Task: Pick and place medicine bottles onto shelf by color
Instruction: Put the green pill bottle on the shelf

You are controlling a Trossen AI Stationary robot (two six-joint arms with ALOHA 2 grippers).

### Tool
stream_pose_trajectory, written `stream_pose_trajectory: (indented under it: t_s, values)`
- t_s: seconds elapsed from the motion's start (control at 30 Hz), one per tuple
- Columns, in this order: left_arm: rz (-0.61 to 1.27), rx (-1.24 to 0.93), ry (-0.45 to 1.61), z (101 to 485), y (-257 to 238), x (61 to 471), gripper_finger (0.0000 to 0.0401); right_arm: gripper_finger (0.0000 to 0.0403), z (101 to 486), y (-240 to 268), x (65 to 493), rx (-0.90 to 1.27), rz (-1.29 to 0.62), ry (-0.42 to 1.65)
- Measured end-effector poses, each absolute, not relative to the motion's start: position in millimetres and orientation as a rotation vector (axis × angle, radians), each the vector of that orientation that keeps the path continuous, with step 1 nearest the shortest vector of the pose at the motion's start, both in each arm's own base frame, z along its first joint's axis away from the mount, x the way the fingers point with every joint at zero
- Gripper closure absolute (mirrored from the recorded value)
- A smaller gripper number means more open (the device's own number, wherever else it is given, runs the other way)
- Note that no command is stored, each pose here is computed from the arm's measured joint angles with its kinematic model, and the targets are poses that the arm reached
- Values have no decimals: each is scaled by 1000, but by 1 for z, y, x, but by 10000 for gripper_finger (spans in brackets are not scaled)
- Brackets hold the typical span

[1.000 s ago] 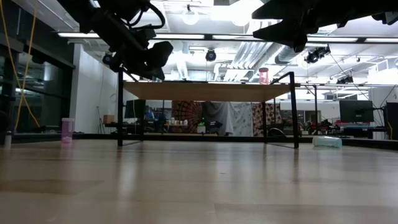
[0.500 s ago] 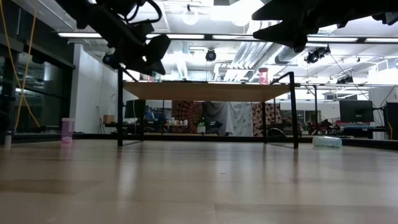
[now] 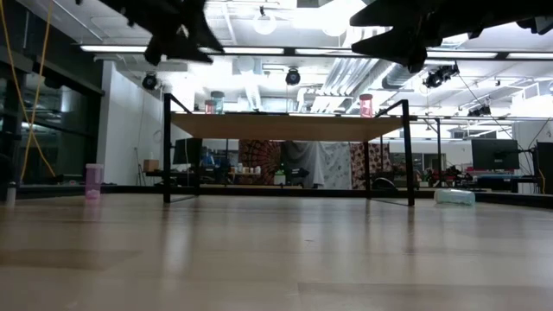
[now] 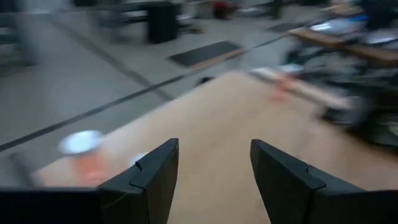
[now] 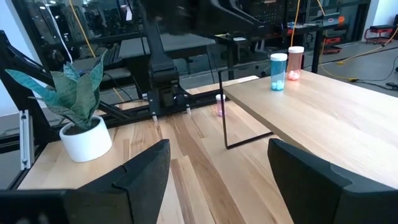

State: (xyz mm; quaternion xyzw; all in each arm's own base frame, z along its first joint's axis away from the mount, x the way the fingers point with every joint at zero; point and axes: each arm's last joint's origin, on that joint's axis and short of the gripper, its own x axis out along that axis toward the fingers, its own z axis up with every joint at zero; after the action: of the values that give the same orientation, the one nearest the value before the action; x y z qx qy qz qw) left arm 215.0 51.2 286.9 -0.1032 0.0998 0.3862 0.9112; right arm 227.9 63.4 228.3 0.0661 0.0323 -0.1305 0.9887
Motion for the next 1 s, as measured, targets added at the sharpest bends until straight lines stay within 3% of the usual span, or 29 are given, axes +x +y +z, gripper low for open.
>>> stream_pose_trajectory:
  t_s: [0.27, 0.7, 1.0]
  values:
    - [464, -147, 127, 298, -1, 197, 211, 141, 231, 63, 228, 144, -260, 36]
    - [252, -109, -96, 222, -39, 166, 211, 141, 234, 64, 228, 159, -257, 7]
    - [208, -133, -150, 221, -39, 161, 211, 141, 240, 64, 229, 219, -252, -42]
